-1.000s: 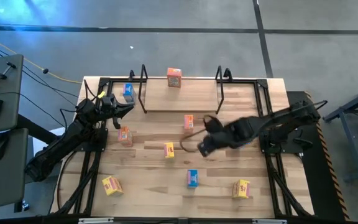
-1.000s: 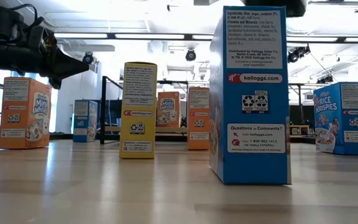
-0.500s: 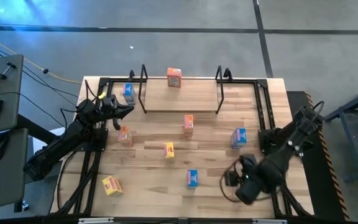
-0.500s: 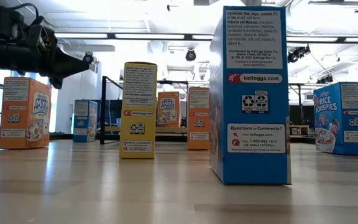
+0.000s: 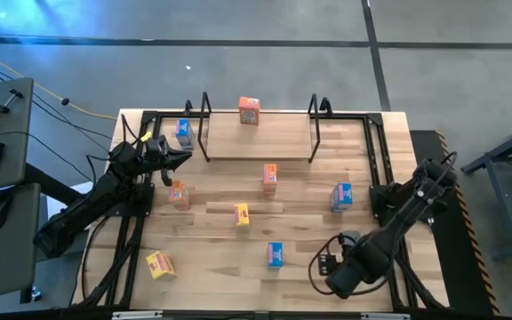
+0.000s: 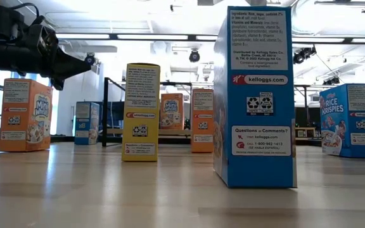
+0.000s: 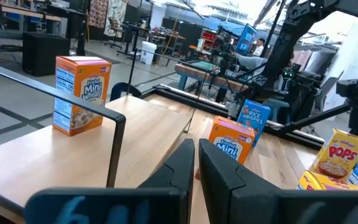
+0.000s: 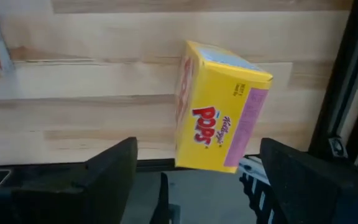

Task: Stack cereal on shelf
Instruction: Put the bottom right yellow cereal box on the shelf

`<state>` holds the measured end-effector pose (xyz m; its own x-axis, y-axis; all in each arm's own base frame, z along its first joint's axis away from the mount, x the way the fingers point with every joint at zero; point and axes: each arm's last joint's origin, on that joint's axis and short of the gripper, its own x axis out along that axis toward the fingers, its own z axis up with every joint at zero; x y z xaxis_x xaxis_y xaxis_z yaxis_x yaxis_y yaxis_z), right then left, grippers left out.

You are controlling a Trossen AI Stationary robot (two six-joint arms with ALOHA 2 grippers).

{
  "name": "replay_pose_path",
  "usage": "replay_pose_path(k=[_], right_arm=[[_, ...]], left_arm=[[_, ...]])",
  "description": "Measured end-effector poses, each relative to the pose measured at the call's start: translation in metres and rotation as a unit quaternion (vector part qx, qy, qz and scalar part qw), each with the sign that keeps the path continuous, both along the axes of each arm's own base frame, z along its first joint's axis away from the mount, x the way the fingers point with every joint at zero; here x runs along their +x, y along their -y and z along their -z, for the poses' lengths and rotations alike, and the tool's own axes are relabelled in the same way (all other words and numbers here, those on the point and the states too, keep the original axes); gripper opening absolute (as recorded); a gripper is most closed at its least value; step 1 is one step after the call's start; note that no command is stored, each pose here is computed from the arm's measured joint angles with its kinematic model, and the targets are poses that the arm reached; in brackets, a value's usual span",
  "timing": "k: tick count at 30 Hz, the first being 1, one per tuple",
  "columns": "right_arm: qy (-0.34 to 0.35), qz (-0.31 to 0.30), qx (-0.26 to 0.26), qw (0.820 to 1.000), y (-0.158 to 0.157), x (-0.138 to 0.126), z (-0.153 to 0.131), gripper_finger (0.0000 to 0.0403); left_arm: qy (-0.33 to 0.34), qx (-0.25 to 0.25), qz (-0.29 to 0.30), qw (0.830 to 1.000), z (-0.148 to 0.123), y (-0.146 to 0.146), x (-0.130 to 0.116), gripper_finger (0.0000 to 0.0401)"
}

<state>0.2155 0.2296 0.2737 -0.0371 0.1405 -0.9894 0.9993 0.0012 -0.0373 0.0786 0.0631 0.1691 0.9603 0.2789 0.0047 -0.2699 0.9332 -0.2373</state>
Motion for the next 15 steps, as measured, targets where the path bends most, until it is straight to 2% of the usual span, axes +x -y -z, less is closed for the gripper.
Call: replay_pose_path(k=[6,15], right_arm=[[-0.038,0.005,-0.012,0.999,-0.004,0.003,0.013,0.0319],[-0.053,0.012,-0.037,0.998,-0.004,0.007,0.023,0.0318]], left_arm=[[0.000,-0.001,0.000,1.000,0.000,0.000,0.000,0.0016],[0.002,-0.008,0.001,1.000,0.000,0.000,0.000,0.0016]])
